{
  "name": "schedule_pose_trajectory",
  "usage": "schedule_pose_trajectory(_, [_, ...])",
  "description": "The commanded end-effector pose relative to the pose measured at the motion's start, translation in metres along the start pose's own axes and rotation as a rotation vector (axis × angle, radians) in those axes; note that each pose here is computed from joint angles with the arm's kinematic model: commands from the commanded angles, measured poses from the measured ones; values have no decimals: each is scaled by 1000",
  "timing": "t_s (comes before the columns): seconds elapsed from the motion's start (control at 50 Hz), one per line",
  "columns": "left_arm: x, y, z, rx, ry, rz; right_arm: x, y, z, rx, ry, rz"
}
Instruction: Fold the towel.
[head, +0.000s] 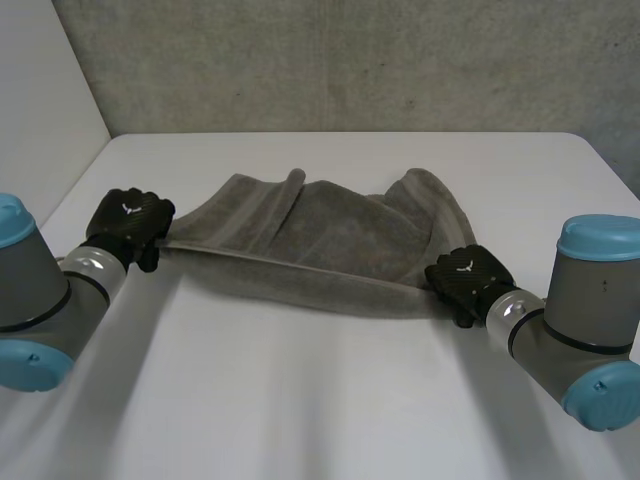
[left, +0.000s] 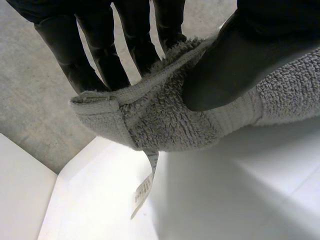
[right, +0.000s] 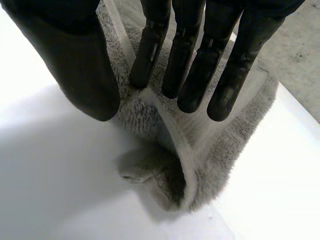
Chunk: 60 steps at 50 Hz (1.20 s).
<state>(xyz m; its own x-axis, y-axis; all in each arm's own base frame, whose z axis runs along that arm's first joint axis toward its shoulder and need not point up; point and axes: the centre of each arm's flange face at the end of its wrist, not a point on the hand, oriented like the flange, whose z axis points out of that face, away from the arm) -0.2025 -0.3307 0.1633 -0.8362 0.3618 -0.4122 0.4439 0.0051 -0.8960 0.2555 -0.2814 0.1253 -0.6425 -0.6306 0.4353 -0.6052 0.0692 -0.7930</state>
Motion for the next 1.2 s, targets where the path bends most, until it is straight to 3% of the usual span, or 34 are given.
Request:
schedule_pose_trajectory(0.02, [-9, -1, 2, 2, -23, -30, 5, 2, 0, -19, 35, -13])
schedule_pose_trajectory(1.2, [-6, 1, 1, -2, -15, -38, 40, -16, -4, 71, 150, 44])
